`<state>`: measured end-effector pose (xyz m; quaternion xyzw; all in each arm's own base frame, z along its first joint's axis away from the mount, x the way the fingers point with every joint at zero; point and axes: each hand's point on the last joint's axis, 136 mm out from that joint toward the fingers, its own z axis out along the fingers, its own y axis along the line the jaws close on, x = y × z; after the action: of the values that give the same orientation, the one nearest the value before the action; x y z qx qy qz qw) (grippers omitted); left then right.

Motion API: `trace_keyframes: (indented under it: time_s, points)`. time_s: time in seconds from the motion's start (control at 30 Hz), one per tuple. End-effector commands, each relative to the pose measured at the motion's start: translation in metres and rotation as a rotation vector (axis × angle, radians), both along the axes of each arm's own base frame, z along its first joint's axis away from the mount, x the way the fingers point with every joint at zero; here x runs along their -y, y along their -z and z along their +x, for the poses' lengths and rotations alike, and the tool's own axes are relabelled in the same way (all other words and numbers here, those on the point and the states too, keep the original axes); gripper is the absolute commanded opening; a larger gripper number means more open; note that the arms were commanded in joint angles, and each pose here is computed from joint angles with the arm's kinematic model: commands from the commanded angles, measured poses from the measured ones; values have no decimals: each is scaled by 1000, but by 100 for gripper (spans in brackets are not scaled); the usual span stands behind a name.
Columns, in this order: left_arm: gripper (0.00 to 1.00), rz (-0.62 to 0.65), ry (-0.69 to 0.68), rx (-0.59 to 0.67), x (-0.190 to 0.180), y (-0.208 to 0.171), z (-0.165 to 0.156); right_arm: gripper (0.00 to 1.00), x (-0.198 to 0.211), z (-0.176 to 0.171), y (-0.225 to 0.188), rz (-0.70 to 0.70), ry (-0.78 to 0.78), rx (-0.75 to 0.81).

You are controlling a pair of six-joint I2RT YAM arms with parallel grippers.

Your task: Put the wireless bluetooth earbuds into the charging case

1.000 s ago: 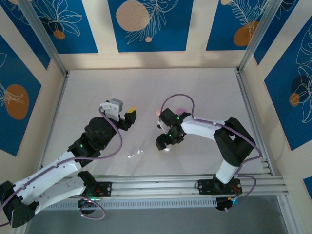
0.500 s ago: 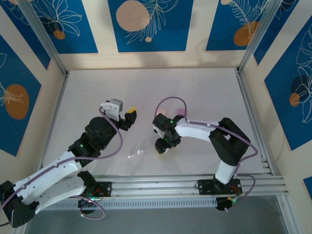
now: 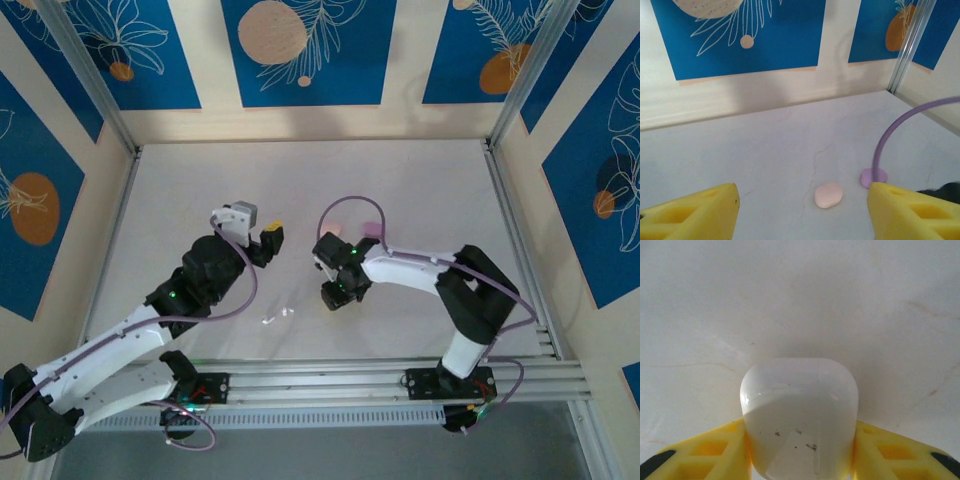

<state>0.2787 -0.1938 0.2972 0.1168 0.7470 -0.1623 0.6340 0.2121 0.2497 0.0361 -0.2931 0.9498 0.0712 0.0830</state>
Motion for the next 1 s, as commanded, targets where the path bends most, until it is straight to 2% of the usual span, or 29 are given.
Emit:
trace_keyframes:
  time_s: [0.0, 0.17, 0.3, 0.4, 0.5, 0.63, 0.97]
  points:
    - [68, -37, 5, -18, 1, -11, 2, 45, -14, 14, -58, 186, -30, 169]
    - [68, -61, 92, -43, 16, -12, 2, 43, -18, 17, -136, 397, -182, 477]
    - [66, -76, 306, -32, 51, -21, -12, 39, -20, 8, -187, 516, -372, 743]
    - [64, -85, 487, -40, 80, -27, -26, 39, -20, 2, -212, 530, -486, 892]
    - [63, -105, 642, -45, 102, -31, -41, 38, -19, 3, -222, 492, -557, 963]
    - [62, -117, 752, -78, 117, -30, -52, 38, -20, 4, -228, 447, -619, 1009]
    - [54, -109, 805, -150, 129, -22, -52, 39, -22, 11, -239, 431, -621, 1082]
